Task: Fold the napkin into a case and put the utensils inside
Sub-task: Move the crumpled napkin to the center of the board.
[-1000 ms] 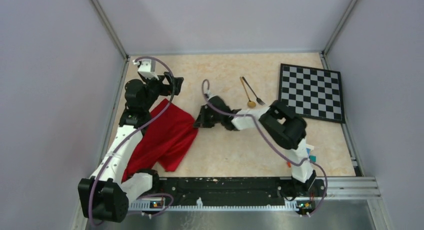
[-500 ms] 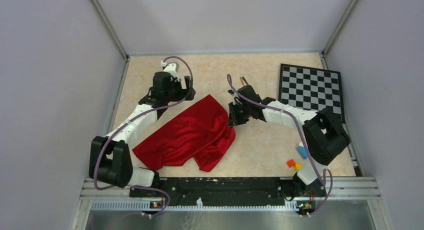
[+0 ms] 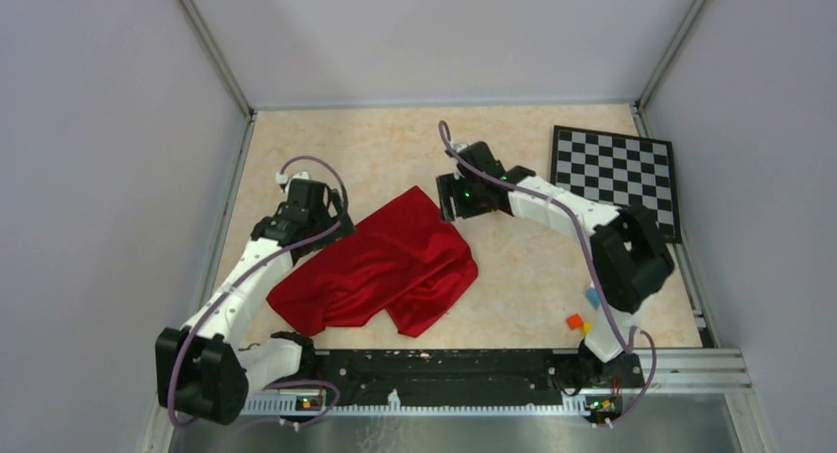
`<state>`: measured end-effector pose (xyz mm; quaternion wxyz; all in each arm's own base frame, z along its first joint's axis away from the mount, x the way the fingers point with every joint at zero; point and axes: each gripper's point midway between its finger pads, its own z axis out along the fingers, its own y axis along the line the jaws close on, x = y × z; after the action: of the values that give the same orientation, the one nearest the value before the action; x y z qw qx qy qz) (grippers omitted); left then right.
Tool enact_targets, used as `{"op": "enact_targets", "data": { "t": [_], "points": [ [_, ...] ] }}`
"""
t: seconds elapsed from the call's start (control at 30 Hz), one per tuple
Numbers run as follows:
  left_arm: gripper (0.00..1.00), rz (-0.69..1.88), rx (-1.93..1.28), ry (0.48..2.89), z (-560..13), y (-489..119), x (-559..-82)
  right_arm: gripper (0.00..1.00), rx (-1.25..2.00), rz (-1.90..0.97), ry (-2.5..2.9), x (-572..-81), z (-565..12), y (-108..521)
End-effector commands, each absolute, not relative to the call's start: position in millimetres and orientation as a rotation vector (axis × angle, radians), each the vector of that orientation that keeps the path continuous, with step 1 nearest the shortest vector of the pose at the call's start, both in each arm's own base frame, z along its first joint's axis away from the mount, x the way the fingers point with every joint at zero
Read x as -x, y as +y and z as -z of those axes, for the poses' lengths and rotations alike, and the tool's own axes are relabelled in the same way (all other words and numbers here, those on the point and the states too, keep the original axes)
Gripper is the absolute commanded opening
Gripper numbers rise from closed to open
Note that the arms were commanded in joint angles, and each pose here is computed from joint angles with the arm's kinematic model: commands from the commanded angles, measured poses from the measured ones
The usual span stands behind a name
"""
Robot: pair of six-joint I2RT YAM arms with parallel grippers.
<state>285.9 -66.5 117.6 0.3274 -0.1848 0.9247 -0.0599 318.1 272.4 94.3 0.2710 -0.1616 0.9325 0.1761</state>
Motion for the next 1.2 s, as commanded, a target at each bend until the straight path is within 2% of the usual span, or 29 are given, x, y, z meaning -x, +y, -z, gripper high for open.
{"op": "enact_targets", "data": {
  "t": [0.0,0.07,0.13,0.23,0.47,0.53,0.7,0.77,0.83,0.87,1.03,1.1,1.17],
  "points": [
    [0.99,0.227,0.646,2.386,-114,-65,-264,0.64,0.445,-0.51,2.414,-379,-110,323],
    [0.99,0.342,0.605,2.397,-107,-80,-261,0.64,0.459,-0.443,2.43,-391,-100,337],
    [0.99,0.587,0.47,2.414,-101,-116,-260,0.64,0.462,-0.319,2.426,-399,-94,345],
    [0.99,0.651,0.41,2.46,-87,-137,-262,0.61,0.433,-0.244,2.451,-394,-79,348],
    [0.99,0.691,0.394,2.531,-50,-164,-279,0.18,0.268,-0.287,2.551,-352,-44,323],
    [0.99,0.717,0.373,2.541,-43,-179,-285,0.13,0.203,-0.242,2.577,-339,-35,304],
    [0.99,0.726,0.265,2.611,-25,-220,-299,0.13,0.053,-0.3,2.628,-303,-29,267],
    [0.99,0.704,0.219,2.613,-30,-232,-308,0.13,0.043,-0.348,2.601,-292,-36,260],
    [0.99,0.673,0.188,2.595,-40,-233,-314,0.19,0.101,-0.413,2.555,-286,-50,260],
    [0.99,0.645,0.181,2.582,-46,-229,-315,0.24,0.132,-0.414,2.531,-288,-57,259],
    [0.99,0.419,0.146,2.509,-78,-183,-316,0.6,0.229,-0.296,2.425,-325,-93,245],
    [0.99,0.375,0.174,2.5,-89,-159,-315,0.66,0.211,-0.244,2.427,-346,-99,239],
    [0.99,0.351,0.265,2.493,-99,-126,-315,0.68,0.173,-0.184,2.449,-367,-99,234]
  ]
}}
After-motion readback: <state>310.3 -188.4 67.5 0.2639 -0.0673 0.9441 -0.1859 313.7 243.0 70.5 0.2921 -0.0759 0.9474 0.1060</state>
